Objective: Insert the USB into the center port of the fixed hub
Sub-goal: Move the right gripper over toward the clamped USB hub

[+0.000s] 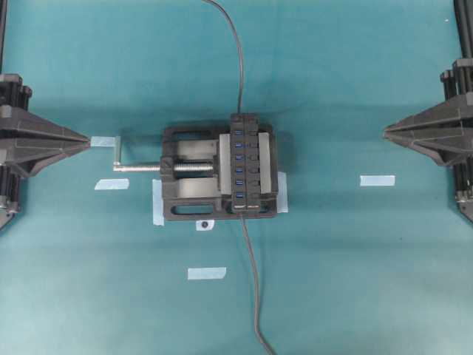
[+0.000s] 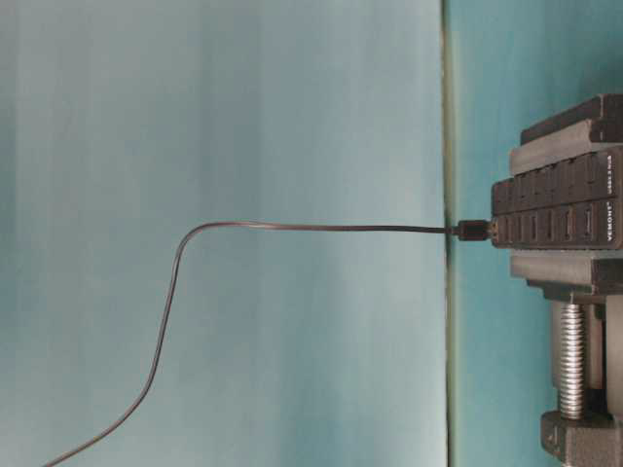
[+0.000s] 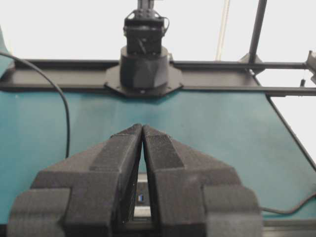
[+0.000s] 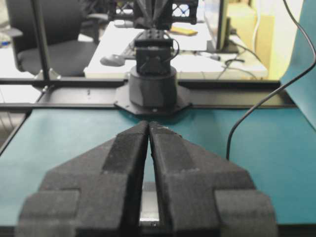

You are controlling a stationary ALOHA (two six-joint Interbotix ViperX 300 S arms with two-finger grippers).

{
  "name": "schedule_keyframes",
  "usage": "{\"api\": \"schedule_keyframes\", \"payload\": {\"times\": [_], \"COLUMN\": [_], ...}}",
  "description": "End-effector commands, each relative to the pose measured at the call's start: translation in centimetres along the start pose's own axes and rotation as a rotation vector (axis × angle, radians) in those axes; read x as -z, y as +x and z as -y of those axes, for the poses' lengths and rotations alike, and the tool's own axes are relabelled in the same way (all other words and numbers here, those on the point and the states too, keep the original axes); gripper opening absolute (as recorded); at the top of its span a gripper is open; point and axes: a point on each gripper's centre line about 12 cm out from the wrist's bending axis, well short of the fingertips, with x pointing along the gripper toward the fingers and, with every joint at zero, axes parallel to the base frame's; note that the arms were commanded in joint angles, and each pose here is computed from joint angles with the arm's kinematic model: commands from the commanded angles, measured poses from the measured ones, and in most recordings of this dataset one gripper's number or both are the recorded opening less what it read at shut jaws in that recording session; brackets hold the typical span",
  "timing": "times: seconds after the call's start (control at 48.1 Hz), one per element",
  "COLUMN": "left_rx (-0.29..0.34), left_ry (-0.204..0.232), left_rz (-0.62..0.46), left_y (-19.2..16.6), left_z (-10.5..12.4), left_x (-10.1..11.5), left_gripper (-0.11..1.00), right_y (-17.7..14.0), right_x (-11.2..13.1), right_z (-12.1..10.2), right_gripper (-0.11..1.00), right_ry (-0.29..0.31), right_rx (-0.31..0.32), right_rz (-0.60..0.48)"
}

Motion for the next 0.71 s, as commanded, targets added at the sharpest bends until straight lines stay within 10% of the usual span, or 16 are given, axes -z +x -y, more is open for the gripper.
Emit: {"api": "schedule_keyframes", "payload": {"times": [0.0, 0.686], "left_rx": [-0.001, -0.002], "left_ry": [-0.022, -0.036], "left_rz": [-0.006, -0.242], "left_y": [0.3, 0.8], "left_z": [0.0, 0.1], "left_x": [0.1, 0.5], "left_gripper": [0.13, 0.01], "right_y": [0.2, 0.6], "right_x": [0.2, 4.4], "right_z": [0.3, 3.6], "right_gripper": [0.16, -0.02], "right_ry": [0.008, 0.173], "right_rx": [0.015, 0.203], "right_rz": [-0.006, -0.438]}}
